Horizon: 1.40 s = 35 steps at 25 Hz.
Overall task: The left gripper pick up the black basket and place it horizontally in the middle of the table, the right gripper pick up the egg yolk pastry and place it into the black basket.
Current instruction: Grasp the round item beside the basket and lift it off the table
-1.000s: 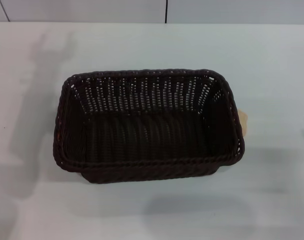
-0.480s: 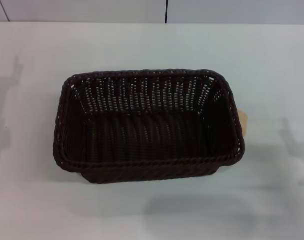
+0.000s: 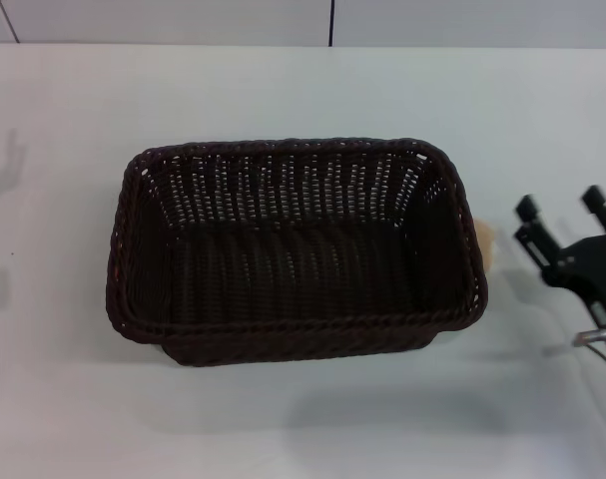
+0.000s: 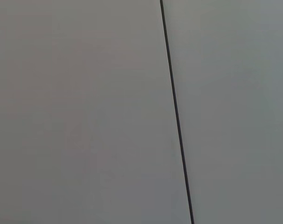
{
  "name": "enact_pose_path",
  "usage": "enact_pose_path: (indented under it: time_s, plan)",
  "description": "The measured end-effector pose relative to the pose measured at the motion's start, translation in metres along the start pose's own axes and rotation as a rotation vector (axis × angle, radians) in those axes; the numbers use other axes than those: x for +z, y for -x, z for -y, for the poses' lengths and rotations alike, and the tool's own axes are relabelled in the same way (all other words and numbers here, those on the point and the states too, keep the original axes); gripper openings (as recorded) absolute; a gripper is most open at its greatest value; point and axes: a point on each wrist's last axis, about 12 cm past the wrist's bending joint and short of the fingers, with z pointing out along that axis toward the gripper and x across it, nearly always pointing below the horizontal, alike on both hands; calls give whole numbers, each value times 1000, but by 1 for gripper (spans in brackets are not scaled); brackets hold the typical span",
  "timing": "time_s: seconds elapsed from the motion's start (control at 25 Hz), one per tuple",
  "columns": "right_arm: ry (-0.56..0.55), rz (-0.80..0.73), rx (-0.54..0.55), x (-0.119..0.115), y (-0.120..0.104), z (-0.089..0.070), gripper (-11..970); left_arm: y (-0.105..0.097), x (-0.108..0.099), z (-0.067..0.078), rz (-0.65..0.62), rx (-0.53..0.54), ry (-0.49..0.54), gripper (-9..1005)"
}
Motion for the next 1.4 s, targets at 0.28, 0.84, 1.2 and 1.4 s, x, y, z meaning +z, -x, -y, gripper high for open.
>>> enact_pose_path:
  time_s: [0.28, 0.84, 1.2, 1.4]
  plan:
    - [70, -88, -8, 17, -7, -11, 749, 1, 4, 4, 1, -3, -12, 798]
    - [121, -179, -37, 30, -14, -20, 744, 1, 7, 7, 0, -3, -26, 798]
    - [121, -185, -48, 28, -15, -20, 427, 1, 6, 7, -1, -3, -27, 798]
    - [111, -164, -51, 26, -14, -19, 247, 1, 6, 7, 0, -3, -28, 798]
